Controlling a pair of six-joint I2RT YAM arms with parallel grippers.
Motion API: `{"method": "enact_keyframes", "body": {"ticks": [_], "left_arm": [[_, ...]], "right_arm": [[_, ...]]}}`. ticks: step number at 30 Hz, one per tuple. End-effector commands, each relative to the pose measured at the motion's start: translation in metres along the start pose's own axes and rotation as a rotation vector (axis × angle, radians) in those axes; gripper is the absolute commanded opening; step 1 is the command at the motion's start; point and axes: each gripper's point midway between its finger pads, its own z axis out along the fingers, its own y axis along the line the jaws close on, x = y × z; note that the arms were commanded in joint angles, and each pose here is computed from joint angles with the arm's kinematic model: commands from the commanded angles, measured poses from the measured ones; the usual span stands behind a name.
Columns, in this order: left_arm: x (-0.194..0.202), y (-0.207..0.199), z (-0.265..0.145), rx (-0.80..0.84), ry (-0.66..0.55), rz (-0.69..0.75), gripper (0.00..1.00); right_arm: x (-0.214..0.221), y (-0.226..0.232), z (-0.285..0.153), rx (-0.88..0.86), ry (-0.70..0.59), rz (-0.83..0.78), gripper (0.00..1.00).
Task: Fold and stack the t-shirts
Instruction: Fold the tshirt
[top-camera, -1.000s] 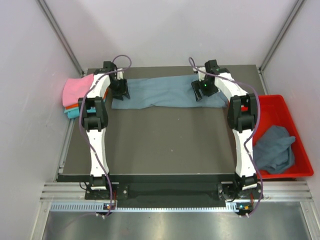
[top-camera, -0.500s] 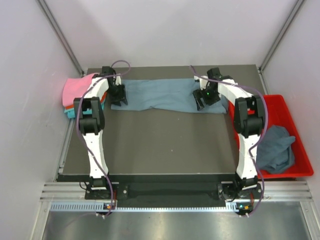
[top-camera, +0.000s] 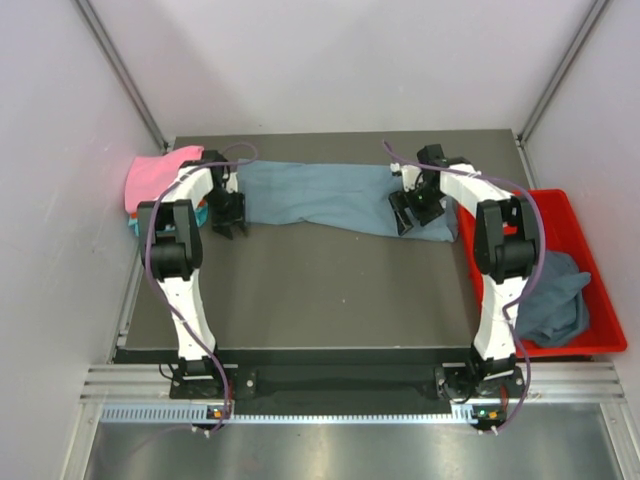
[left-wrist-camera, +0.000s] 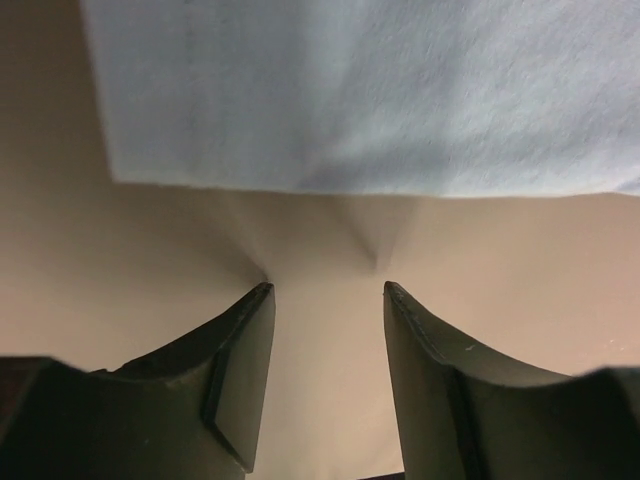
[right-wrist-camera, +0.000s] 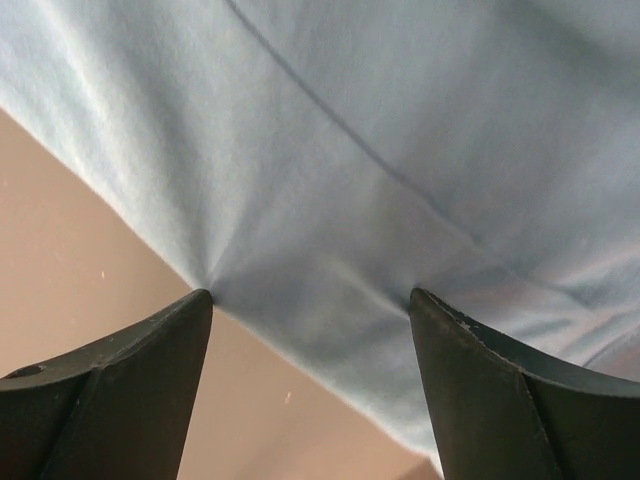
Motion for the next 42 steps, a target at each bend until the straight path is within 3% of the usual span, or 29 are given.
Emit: {"method": "enact_keyframes", "body": {"ticks": [1,5,12,24,28,29,31,34,42], "left_arm": [[-0.02,0.001,-0.049,-0.031,-0.12,0.037,0.53],[-0.033,0.008,-0.06,-0.063,-0.16,0.048,0.53],[-0.055,0.024,-0.055,-0.094,-0.19,0.03,0.53],[-0.09,0.036,-0.004,-0.098,-0.168,0.036,0.5],[-0.084,0.035,0.003,-0.083,-0.144,0.042,0.34],[-0.082,0.034,0.003,-0.078,-0.137,0.051,0.18],[-0.071,0.03,0.0,-0.055,-0.118,0.053,0.01],[-0.052,0.026,-0.007,-0.035,-0.088,0.049,0.0],[0.011,0.018,-0.031,0.0,-0.02,0.038,0.0]], "right_arm": [[-0.011,0.002,-0.043,0.037,-0.034,0.001,0.8],[-0.048,-0.013,-0.071,0.13,-0.141,-0.05,0.81],[-0.076,-0.019,-0.084,0.156,-0.198,-0.084,0.82],[-0.14,-0.031,-0.122,0.233,-0.382,-0.159,0.83],[-0.17,-0.041,-0.131,0.273,-0.478,-0.129,0.84],[-0.175,-0.045,-0.128,0.278,-0.491,-0.113,0.84],[-0.187,-0.047,-0.126,0.274,-0.526,-0.085,0.85],[-0.204,-0.051,-0.117,0.257,-0.555,-0.039,0.85],[-0.18,-0.044,-0.08,0.21,-0.456,-0.011,0.85]]}}
